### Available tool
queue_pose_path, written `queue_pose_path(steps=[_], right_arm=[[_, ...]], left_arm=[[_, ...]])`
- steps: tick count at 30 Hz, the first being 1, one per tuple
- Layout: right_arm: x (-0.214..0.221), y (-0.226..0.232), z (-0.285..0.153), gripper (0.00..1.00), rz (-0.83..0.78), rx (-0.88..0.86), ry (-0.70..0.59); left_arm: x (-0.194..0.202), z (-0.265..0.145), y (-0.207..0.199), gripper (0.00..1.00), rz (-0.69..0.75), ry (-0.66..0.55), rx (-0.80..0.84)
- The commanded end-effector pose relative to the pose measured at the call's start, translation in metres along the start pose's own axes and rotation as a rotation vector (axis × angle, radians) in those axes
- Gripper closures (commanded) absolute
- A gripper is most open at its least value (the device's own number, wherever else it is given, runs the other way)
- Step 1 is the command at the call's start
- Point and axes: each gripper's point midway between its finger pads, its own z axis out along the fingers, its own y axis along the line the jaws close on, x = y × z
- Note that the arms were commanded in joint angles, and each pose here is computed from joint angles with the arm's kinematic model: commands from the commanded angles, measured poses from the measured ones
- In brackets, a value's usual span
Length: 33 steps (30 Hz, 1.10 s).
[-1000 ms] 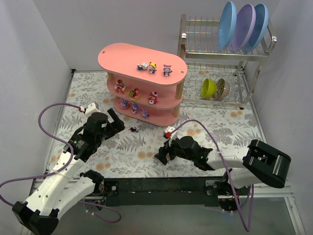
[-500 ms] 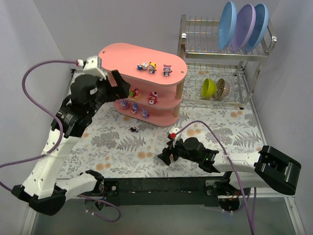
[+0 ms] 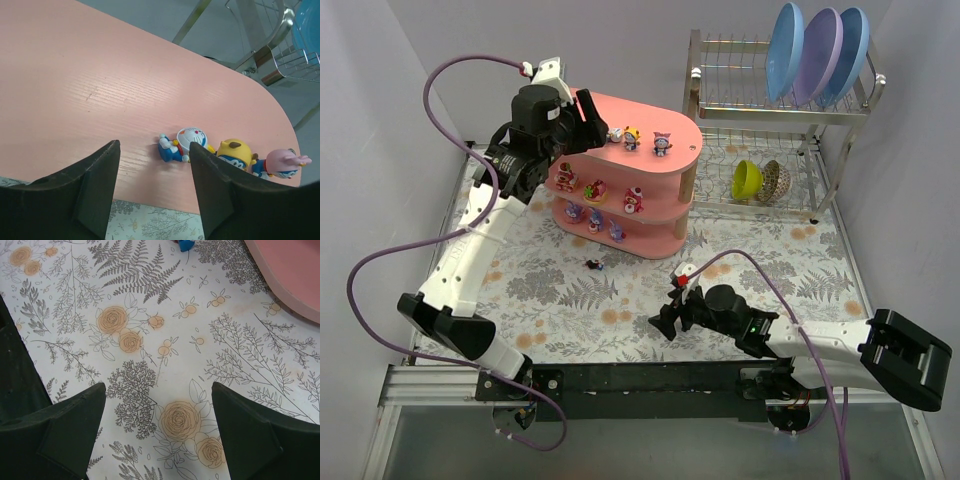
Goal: Place and organize the plastic toys onto the shelf
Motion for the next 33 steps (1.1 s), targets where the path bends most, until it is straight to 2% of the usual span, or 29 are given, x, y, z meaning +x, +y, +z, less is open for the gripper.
queue_pose_path(steps=[1,4,14,22,33], right_arm=[[-0.007,-0.002,-0.004,0.07,-0.008,0.017,-0.039],[-0.008,-0.003,-0.004,0.07,-0.009,0.024,-0.044],[-0.008,-0.003,-0.004,0.07,-0.008,0.021,-0.043],[-0.005,-0.003,-0.004,0.07,-0.009,0.021,-0.037],[-0.006,-0.004,-0.004,0.06,-0.008,0.023,-0.039]], left_arm=[[-0.023,-0.012,0.003,0.46,-0.064,-0.077,-0.033],[-0.027,-0.011,0.001,0.53,-0.068,-0.099,-0.020],[-0.022,0.002,-0.001,0.55,-0.081,-0.088,-0.013],[-0.014,0.012,-0.002,0.64,-0.088,-0.062,-0.011],[-0.006,0.020,-0.003,0.69,-0.098,-0.036,-0.003]])
